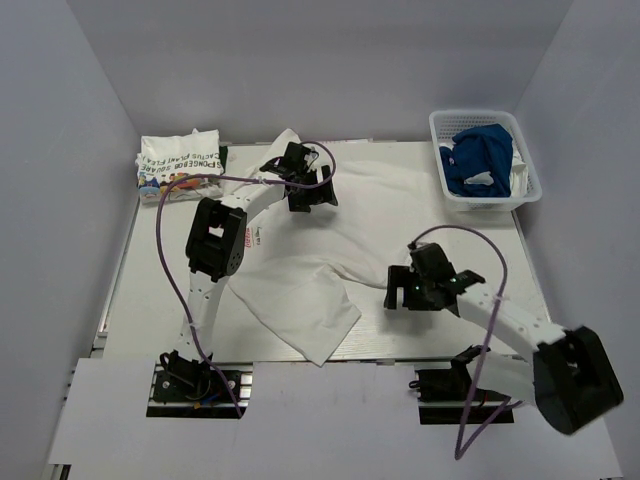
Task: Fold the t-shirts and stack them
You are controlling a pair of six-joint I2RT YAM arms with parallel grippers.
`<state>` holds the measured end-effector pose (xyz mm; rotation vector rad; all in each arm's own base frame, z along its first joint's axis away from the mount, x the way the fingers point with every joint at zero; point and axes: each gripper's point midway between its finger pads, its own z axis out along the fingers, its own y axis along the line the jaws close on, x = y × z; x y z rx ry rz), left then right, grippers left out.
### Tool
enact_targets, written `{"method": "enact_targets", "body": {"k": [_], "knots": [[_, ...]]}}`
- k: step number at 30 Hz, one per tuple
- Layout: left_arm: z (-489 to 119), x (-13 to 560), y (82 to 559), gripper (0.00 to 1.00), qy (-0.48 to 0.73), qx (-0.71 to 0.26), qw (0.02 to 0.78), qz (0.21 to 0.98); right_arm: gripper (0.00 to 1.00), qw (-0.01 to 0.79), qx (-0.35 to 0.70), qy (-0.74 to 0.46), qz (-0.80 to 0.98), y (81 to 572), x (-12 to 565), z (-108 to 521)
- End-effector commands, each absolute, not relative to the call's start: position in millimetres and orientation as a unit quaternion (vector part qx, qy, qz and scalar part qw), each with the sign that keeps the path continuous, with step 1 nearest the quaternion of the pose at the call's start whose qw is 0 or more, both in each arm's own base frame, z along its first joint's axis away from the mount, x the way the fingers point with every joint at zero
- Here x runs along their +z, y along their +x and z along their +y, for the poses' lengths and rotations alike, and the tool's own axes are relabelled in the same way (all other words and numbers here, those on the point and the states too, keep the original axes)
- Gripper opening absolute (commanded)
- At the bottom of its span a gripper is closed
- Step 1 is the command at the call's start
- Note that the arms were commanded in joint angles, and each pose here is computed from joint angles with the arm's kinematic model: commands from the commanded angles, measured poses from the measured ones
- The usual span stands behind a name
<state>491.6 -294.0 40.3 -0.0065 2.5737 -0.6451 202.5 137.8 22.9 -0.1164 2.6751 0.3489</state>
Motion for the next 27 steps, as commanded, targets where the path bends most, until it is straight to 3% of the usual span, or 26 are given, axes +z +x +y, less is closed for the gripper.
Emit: {"method": "enact_targets", "body": {"k": [1, 5, 10, 15, 21, 27], "knots": [[-260.9, -11.5, 475.5, 1.0, -0.034, -0.163, 0.186, 0.968, 0.9, 0.157, 0.172, -0.006, 0.972, 150.0, 22.8, 136.9], [-259.2, -7.9, 481.5, 1.0, -0.037, -0.154, 0.192, 0.968, 0.9, 0.178, 0.194, -0.009, 0.965, 143.3, 42.7, 137.0], [-271.7, 27.2, 481.5, 1.0, -0.008, -0.197, 0.211, 0.957, 0.9, 0.288, 0.148, 0.015, 0.946, 199.6, 91.0, 128.6], [-269.4, 115.0, 477.9, 1.0, 0.014, -0.196, 0.283, 0.939, 0.9, 0.281, 0.078, 0.088, 0.953, 231.4, 92.6, 115.7], [-260.6, 138.8, 389.4, 1.0, 0.013, -0.203, 0.262, 0.943, 0.9, 0.3, 0.067, 0.12, 0.944, 265.0, 93.7, 110.1], [-252.5, 101.7, 258.6, 1.0, 0.048, -0.237, 0.177, 0.954, 0.9, 0.32, 0.029, 0.123, 0.939, 317.7, 95.4, 99.4]]}}
